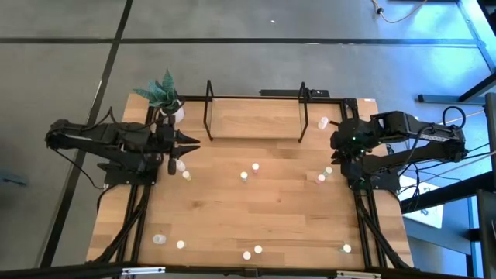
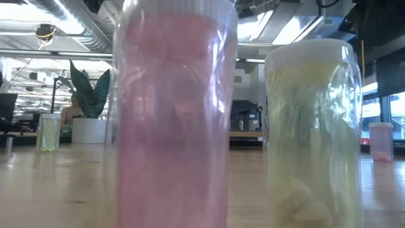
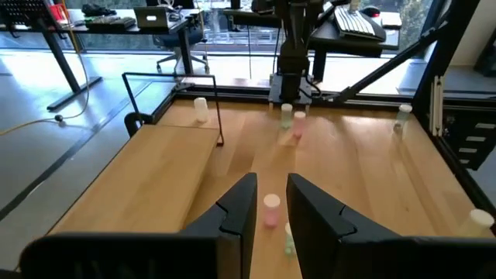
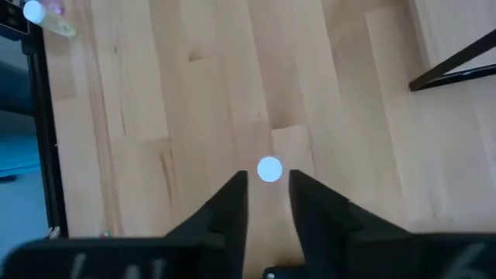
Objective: Pick and place medicine bottles onto shelf by color
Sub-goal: Put the top right blue pill bottle on the shelf
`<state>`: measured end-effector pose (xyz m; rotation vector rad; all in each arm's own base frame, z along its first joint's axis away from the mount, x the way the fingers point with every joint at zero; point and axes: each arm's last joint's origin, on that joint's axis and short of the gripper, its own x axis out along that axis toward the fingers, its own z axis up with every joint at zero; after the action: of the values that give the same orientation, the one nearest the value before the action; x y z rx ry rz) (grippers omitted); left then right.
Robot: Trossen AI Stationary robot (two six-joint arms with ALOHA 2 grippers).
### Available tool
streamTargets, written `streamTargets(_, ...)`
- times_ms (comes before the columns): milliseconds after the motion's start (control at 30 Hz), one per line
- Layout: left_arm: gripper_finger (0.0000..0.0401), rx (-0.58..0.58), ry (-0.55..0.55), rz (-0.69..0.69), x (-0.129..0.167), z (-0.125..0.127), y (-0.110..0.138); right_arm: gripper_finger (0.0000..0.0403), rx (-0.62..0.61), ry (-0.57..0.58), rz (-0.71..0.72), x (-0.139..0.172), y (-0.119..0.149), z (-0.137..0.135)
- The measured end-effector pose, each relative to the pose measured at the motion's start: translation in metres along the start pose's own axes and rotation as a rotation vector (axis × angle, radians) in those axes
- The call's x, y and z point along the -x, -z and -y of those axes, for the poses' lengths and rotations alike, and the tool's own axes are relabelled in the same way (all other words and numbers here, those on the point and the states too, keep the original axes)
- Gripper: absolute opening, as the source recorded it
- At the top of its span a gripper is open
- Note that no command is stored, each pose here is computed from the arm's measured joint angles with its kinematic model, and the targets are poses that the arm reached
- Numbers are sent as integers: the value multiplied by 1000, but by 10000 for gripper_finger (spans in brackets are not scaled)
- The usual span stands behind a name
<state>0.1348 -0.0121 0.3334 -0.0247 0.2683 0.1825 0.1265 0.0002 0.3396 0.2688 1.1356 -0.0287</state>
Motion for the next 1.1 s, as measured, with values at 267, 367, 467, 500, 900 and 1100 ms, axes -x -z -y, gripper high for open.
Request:
streamTargets(267, 66, 0, 0, 1, 0, 0, -1, 186, 51, 2, -11, 0, 1, 0)
streamTargets(367, 66, 1, 1, 1, 0, 0, -1, 206, 99, 2, -11, -1, 1, 0)
streamTargets(467, 66, 0, 1, 1, 0, 0, -1, 213, 134, 3, -20, -3, 1, 1)
streamTargets(500, 66, 1, 1, 2, 0, 0, -1, 213, 144, 4, -25, -5, 1, 1)
streamTargets(900, 66, -2, 1, -8, -3, 1, 0, 208, 217, 62, -176, -44, 13, 10)
streamTargets(1100, 66, -2, 0, -8, -3, 1, 0, 207, 206, 65, -231, -64, 16, 13)
